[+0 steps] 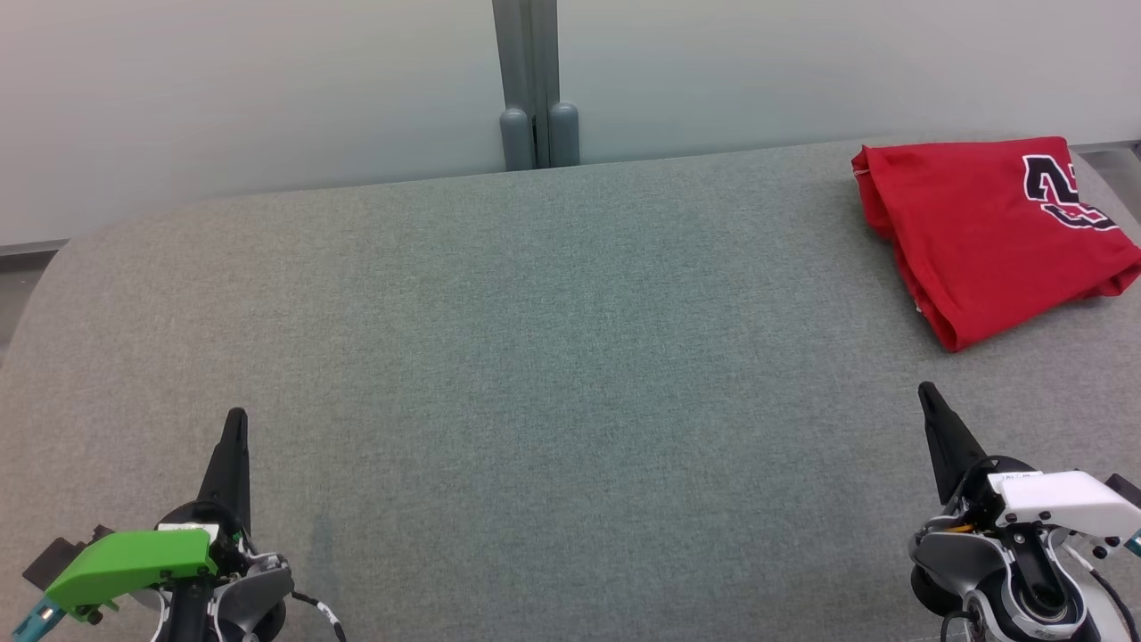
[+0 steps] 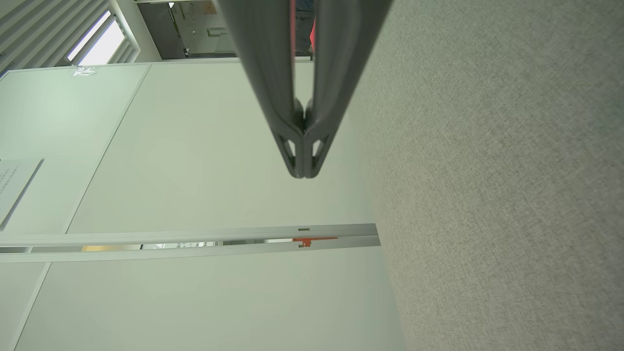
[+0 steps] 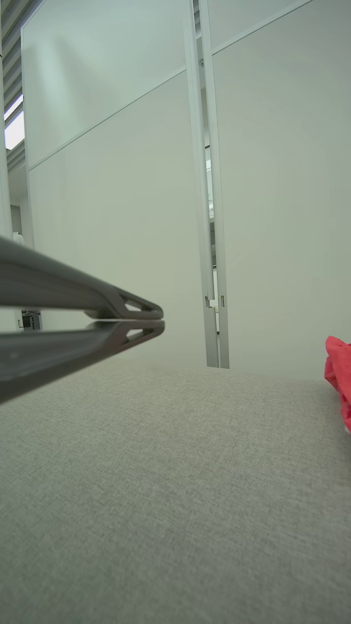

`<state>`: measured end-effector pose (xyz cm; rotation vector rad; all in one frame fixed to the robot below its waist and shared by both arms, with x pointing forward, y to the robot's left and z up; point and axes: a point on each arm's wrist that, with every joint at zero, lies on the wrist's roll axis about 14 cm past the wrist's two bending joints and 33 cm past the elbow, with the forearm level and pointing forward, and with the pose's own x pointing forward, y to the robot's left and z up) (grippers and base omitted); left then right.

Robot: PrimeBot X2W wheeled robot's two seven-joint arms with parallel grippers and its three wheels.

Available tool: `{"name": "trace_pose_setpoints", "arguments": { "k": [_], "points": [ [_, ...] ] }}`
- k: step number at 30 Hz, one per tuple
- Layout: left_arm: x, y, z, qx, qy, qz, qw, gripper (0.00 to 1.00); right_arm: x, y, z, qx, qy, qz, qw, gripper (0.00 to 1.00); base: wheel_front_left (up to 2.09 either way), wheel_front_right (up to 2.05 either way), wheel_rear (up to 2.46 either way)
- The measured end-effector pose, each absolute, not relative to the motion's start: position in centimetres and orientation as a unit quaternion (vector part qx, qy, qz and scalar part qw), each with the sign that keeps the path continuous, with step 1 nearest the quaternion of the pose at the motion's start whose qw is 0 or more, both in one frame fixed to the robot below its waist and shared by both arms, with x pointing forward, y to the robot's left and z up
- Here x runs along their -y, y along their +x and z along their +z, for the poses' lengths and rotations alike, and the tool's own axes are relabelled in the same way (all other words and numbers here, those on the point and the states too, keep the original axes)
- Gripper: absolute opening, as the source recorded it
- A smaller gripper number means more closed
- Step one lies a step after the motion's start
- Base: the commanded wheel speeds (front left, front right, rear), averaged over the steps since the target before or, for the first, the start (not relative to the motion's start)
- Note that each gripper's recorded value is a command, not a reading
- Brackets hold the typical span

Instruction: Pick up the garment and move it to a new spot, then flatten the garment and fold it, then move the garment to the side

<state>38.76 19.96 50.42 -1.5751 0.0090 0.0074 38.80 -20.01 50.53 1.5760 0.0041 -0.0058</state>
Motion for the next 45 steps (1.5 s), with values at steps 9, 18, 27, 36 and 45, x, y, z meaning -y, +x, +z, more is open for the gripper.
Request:
{"name": "trace_pose_setpoints", "arguments": {
  "k": [9, 18, 27, 36, 45],
  "points": [
    [-19.96, 38.76, 50.42, -0.004, -0.709, 0.003, 0.706, 0.00, 20.00, 38.80, 50.53, -0.002, 0.709, -0.002, 0.705, 0.00, 0.00, 0.00, 0.00],
    [-19.96, 38.76, 50.43, -0.004, -0.709, 0.003, 0.706, 0.00, 20.02, 38.80, 50.53, -0.002, 0.709, -0.002, 0.705, 0.00, 0.00, 0.00, 0.00],
    [-19.96, 38.76, 50.42, -0.004, -0.709, 0.003, 0.706, 0.00, 20.01, 38.80, 50.53, -0.002, 0.709, -0.002, 0.705, 0.00, 0.00, 0.00, 0.00],
    [-19.96, 38.76, 50.42, -0.004, -0.709, 0.003, 0.706, 0.00, 20.02, 38.80, 50.52, -0.002, 0.709, -0.002, 0.705, 0.00, 0.00, 0.00, 0.00],
    [-19.96, 38.76, 50.42, -0.004, -0.709, 0.003, 0.706, 0.00, 20.02, 38.80, 50.52, -0.002, 0.709, -0.002, 0.705, 0.00, 0.00, 0.00, 0.00]
  ]
}}
